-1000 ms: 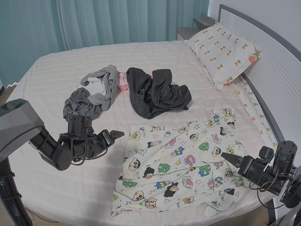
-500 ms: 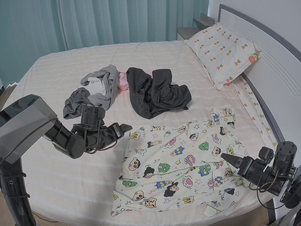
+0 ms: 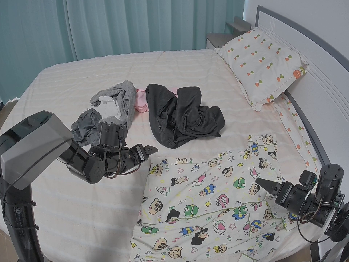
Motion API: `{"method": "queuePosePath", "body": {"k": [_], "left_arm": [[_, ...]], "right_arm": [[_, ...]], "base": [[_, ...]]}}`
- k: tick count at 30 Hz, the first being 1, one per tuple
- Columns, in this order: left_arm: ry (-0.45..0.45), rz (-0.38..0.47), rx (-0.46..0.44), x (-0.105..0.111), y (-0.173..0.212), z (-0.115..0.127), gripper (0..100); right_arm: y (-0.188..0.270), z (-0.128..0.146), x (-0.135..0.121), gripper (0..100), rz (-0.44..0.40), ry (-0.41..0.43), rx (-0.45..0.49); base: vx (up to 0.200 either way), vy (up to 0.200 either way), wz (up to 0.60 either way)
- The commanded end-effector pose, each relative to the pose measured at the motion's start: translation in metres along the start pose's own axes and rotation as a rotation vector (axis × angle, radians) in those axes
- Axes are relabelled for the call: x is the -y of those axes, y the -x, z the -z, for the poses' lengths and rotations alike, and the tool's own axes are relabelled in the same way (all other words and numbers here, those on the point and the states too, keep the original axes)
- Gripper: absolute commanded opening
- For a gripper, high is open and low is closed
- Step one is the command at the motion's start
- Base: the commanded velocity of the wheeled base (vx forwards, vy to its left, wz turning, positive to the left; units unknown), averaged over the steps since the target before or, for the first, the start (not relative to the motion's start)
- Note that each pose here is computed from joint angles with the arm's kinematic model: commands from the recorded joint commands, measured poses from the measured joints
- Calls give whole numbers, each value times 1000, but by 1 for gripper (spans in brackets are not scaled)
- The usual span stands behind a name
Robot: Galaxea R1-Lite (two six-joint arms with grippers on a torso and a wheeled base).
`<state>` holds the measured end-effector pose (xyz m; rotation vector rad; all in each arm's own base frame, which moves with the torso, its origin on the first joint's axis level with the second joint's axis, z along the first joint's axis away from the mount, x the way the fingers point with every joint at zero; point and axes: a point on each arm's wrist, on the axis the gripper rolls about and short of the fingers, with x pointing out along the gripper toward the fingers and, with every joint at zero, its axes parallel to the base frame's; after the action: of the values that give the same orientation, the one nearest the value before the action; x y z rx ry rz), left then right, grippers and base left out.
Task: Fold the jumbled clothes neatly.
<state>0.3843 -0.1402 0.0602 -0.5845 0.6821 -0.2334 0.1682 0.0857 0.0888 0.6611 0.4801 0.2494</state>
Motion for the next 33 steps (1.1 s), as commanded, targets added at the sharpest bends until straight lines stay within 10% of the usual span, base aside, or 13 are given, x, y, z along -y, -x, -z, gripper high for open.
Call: {"method": "queuePosePath", "body": {"k": [1,33], "left_arm": [[-43,-6,-43,-7,-10,8,100],[-146,61,-118,5,-49,26,100]], "right_arm": [[0,2,-1,100,-2,5,-10],[-2,8,-2,100,28,17,-3]], "base": [[0,0,0],[0,0,0]]}}
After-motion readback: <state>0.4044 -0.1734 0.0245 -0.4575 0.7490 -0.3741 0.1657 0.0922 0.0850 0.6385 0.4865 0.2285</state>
